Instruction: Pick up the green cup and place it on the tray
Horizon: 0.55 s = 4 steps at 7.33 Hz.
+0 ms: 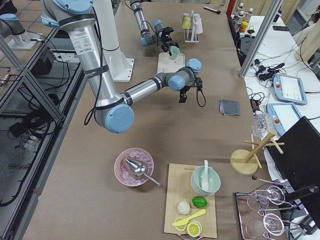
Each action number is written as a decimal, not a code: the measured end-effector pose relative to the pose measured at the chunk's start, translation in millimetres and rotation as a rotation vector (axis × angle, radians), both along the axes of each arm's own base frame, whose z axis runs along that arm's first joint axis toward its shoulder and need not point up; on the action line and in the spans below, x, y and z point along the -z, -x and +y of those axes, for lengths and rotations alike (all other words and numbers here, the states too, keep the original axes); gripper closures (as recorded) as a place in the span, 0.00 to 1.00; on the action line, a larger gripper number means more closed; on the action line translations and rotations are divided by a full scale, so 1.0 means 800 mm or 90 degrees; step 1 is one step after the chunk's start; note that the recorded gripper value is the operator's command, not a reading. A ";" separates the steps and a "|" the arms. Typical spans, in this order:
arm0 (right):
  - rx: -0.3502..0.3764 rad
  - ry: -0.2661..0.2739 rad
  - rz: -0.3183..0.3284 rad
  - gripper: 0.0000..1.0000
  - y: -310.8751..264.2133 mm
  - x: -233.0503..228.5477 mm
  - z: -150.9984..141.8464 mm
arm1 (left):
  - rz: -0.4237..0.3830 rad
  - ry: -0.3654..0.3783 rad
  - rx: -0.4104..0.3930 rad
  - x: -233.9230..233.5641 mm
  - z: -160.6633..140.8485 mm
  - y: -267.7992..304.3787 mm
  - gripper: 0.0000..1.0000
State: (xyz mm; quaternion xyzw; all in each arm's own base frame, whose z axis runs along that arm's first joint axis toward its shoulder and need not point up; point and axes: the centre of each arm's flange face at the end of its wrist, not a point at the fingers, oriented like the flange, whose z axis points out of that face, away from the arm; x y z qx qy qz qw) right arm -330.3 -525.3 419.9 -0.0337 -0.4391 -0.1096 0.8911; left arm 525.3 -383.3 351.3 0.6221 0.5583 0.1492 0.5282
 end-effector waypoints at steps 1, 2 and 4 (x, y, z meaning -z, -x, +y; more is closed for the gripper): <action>0.003 -0.003 0.007 0.00 -0.051 -0.028 0.009 | -0.011 0.008 -0.006 -0.003 -0.002 -0.007 0.97; 0.007 -0.009 0.010 0.00 -0.098 -0.056 0.022 | -0.028 0.016 -0.008 -0.003 -0.006 -0.013 0.97; 0.022 -0.041 0.023 0.00 -0.183 -0.109 0.043 | -0.056 0.031 -0.008 0.005 -0.014 -0.025 0.89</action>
